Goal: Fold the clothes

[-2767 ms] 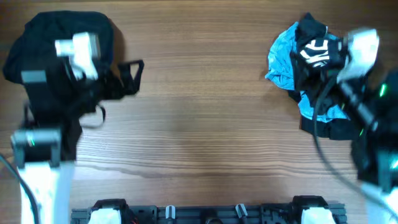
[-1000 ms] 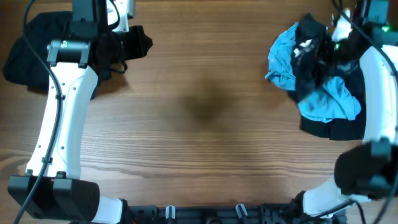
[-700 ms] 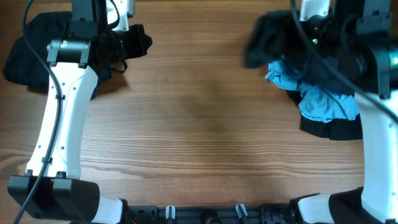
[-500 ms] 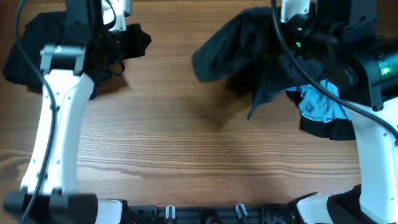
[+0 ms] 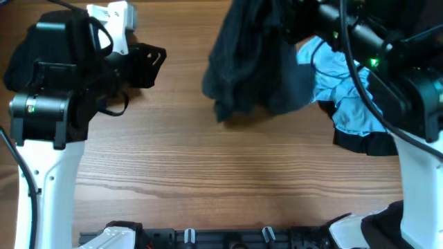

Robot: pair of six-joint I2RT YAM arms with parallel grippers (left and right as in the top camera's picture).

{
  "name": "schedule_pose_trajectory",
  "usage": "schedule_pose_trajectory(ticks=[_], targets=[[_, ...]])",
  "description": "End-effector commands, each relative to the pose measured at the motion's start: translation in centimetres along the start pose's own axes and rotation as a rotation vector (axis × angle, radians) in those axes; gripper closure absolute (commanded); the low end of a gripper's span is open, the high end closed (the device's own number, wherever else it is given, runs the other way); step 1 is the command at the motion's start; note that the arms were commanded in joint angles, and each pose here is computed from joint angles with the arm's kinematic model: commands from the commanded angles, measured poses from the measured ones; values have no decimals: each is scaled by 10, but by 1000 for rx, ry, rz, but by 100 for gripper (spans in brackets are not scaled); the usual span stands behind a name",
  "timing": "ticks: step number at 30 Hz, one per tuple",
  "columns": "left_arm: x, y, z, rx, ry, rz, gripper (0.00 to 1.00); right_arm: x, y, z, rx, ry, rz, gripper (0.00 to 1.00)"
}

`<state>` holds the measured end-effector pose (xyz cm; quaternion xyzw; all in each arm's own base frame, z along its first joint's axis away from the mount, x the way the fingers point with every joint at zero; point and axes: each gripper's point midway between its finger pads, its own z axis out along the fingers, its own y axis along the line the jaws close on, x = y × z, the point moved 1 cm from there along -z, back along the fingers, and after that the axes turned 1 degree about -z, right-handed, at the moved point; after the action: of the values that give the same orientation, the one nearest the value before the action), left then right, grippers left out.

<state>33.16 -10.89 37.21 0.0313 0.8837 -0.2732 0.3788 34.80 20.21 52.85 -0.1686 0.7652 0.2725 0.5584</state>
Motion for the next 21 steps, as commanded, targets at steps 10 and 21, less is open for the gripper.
schedule_pose_trajectory(ticks=[10,21], targets=[[16,-40,-8,122,39,125,74,10,17,52,13,2,97,96],[48,-72,35,-49,103,520,47,15,27,52,-49,34,116,96]])
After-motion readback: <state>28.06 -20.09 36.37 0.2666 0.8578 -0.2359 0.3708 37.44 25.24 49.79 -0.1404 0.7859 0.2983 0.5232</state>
